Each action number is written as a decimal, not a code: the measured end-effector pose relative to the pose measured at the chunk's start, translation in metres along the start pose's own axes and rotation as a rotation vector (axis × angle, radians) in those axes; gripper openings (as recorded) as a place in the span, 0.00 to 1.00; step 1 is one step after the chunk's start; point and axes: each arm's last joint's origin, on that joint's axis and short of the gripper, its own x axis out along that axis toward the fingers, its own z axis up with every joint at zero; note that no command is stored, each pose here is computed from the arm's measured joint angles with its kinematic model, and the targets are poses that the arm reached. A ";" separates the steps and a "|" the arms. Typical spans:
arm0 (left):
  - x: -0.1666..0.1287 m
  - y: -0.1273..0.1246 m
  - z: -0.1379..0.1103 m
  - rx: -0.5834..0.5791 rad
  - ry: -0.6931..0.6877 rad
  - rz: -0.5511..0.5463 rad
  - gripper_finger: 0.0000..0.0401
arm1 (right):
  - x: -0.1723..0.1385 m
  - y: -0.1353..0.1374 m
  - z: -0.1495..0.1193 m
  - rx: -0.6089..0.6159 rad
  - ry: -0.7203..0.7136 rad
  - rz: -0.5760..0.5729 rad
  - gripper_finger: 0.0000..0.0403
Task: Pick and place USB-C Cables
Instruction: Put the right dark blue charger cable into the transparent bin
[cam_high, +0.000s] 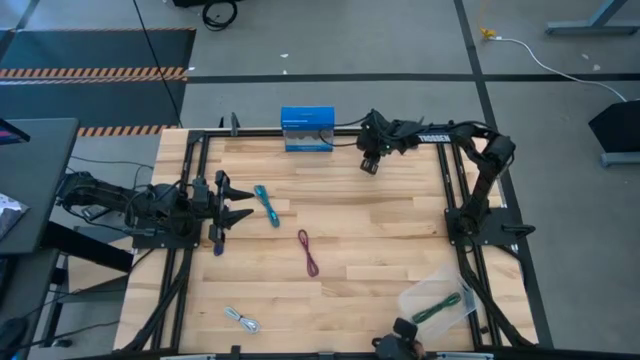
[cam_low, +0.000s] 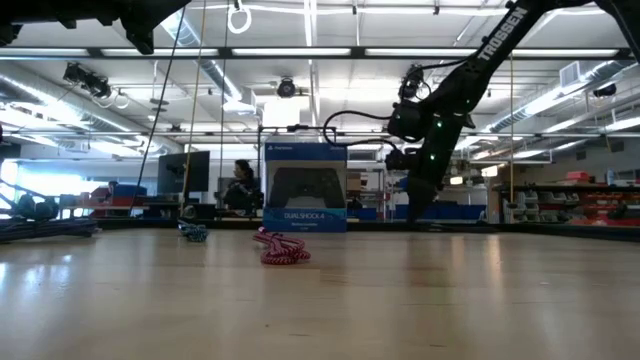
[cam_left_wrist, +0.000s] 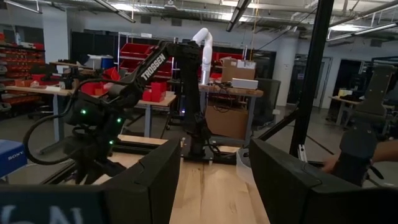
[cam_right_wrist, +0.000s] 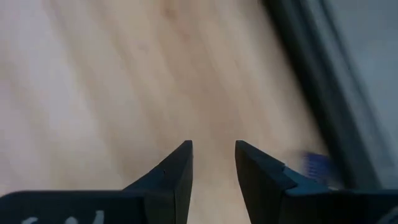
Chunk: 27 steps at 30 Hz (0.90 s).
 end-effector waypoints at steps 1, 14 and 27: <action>0.000 0.000 0.000 0.000 0.000 0.000 0.50 | 0.000 0.004 0.001 0.011 -0.008 0.047 0.31; 0.000 0.000 0.000 0.014 0.000 0.001 0.50 | -0.012 0.058 -0.023 -0.089 0.340 0.213 0.31; 0.000 0.000 0.000 0.014 -0.002 0.000 0.50 | -0.012 -0.011 -0.069 -0.048 0.675 -0.237 0.31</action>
